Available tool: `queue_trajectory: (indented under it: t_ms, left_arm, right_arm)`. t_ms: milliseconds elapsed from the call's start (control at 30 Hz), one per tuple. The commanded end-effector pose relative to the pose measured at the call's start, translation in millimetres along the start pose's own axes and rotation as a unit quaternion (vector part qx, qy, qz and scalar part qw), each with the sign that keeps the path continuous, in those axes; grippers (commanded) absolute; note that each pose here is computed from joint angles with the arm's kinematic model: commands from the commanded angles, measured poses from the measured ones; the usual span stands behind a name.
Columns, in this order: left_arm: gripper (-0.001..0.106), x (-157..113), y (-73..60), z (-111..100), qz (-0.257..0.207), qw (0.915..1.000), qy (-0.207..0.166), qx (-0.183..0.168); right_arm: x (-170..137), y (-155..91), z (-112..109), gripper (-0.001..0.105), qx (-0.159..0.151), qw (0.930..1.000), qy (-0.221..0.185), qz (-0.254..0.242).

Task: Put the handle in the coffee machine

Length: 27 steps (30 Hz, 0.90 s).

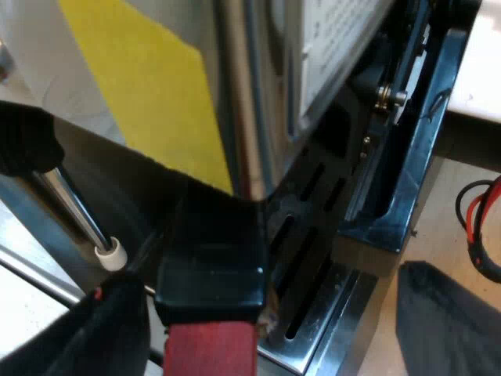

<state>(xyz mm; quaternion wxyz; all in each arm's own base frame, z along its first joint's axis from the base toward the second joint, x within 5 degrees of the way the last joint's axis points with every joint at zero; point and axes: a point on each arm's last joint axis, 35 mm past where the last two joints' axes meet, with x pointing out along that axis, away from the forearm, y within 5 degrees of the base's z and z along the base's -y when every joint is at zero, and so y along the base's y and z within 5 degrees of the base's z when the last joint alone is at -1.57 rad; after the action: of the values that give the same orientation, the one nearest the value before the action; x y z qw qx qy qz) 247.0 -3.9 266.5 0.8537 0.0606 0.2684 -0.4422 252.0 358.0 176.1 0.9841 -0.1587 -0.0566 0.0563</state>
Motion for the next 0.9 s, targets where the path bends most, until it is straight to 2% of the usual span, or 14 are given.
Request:
queue_trajectory:
  t_ms: [33,400,433,633,733,900]
  left_arm:
    - [0.067,-3.0,-1.6,5.2,-0.003,0.9998,-0.013,0.013]
    - [0.067,-14.6,-10.9,13.7,0.022,0.9989,-0.021,0.036]
    - [0.067,-19.5,-12.4,15.2,0.067,0.9969,0.000,0.043]
    - [0.067,-32.7,-26.3,22.5,0.067,0.9968,0.000,0.043]
    - [0.067,-37.9,-29.9,25.8,0.064,0.9974,0.007,0.033]
    - [0.067,-48.0,-37.9,34.1,0.077,0.9962,0.003,0.040]
  right_arm:
    - [5.5,-22.0,44.3,0.036,0.073,0.9952,-0.052,-0.038]
    - [5.5,-22.5,45.1,0.036,0.074,0.9951,-0.052,-0.038]
    - [5.5,-22.5,45.1,0.036,0.074,0.9951,-0.052,-0.038]
    - [5.5,-22.5,45.1,0.036,0.074,0.9951,-0.052,-0.038]
    - [5.5,-22.4,45.2,0.036,0.074,0.9952,-0.053,-0.037]
    - [5.5,-22.5,45.1,0.036,0.074,0.9951,-0.053,-0.038]
